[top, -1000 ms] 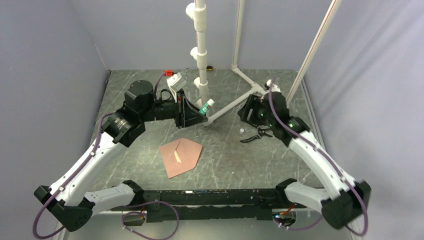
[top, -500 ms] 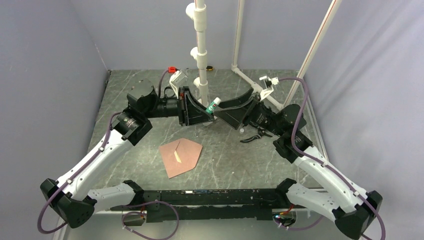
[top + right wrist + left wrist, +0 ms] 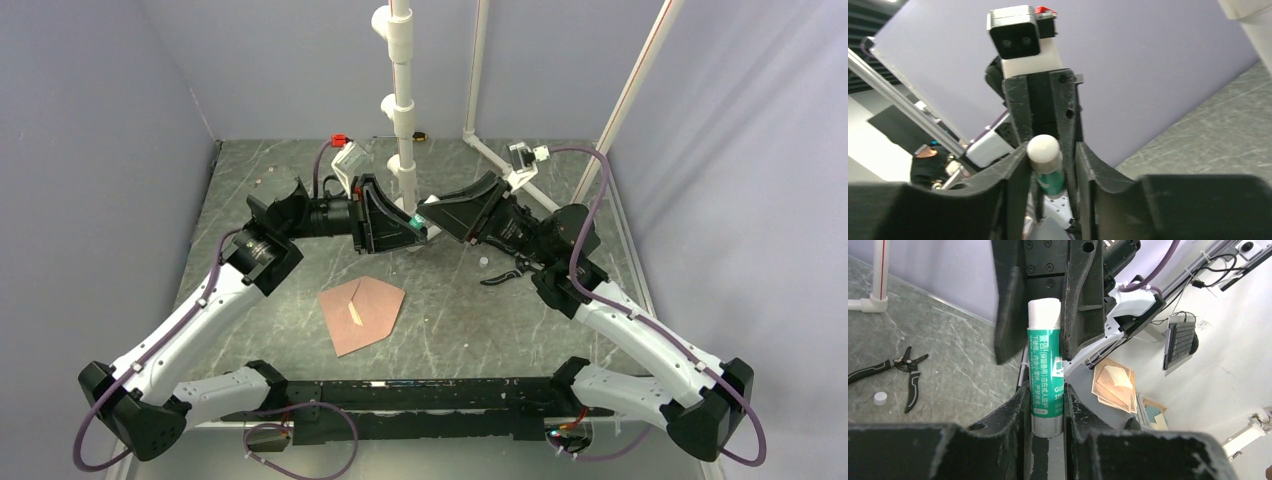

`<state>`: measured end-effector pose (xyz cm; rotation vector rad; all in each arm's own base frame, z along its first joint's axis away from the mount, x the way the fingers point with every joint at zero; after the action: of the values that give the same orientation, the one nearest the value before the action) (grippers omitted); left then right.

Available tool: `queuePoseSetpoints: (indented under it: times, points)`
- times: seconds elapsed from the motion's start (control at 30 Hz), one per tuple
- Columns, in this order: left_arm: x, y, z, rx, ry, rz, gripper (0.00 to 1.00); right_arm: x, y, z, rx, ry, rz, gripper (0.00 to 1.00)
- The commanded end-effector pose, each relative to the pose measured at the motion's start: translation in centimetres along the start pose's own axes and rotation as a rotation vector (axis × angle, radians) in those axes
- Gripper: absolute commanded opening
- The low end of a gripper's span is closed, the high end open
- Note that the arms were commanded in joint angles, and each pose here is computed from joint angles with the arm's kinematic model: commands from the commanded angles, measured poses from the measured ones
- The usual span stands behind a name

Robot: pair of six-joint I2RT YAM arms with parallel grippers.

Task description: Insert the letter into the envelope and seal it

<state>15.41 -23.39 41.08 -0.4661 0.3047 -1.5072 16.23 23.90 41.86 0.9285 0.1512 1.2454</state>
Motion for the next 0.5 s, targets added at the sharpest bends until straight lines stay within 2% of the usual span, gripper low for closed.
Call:
queuePoseSetpoints:
  times: [0.0,0.03,0.07,0.1,0.13,0.2,0.23,0.27,0.33,0.47]
  points:
    - [-0.4,-1.7,0.6,0.048,-0.010,-0.072,0.02,0.6,2.5,2.1,-0.051,-0.087,0.066,0.33]
    - [-0.5,-1.7,0.6,0.052,-0.011,-0.073,0.02,0.6,2.6,2.3,-0.063,-0.087,0.059,0.23]
    - [-0.5,-1.8,0.7,0.052,-0.011,-0.070,0.04,0.7,2.8,2.4,-0.074,-0.078,0.053,0.19]
    - [-0.6,-2.0,0.9,0.052,-0.011,-0.060,0.12,0.8,2.8,2.4,-0.088,-0.062,0.046,0.12]
    - [-0.7,-2.0,1.0,0.045,-0.007,-0.044,0.22,0.8,2.6,2.4,-0.101,-0.046,0.027,0.07]
    - [-1.0,-2.4,1.1,0.033,0.001,-0.009,0.56,0.6,2.5,2.2,-0.133,-0.008,0.002,0.02]
    - [-1.2,-2.6,1.4,0.034,-0.005,0.005,0.67,0.4,2.5,2.0,-0.153,0.026,0.000,0.01]
    - [-1.3,-2.9,1.5,0.032,-0.009,0.016,0.73,0.2,2.3,1.8,-0.168,0.063,-0.019,0.01]
    - [-1.5,-3.2,1.8,0.034,-0.013,0.024,0.78,0.2,2.6,1.6,-0.197,0.136,0.002,0.01]
    - [-1.5,-3.5,2.0,0.017,0.000,0.016,0.75,0.2,3.1,1.0,-0.201,0.251,0.048,0.00]
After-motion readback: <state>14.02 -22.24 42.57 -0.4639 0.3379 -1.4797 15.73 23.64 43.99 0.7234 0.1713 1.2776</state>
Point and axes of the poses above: each gripper's point midway between its finger pads, its own x axis out along the fingers, its own y axis along the line the jaws close on, z = x × y, the point moved 7 cm from there along -x, back along the fingers, and after that the axes turned 3 degrees about x, right-handed, at the moved point
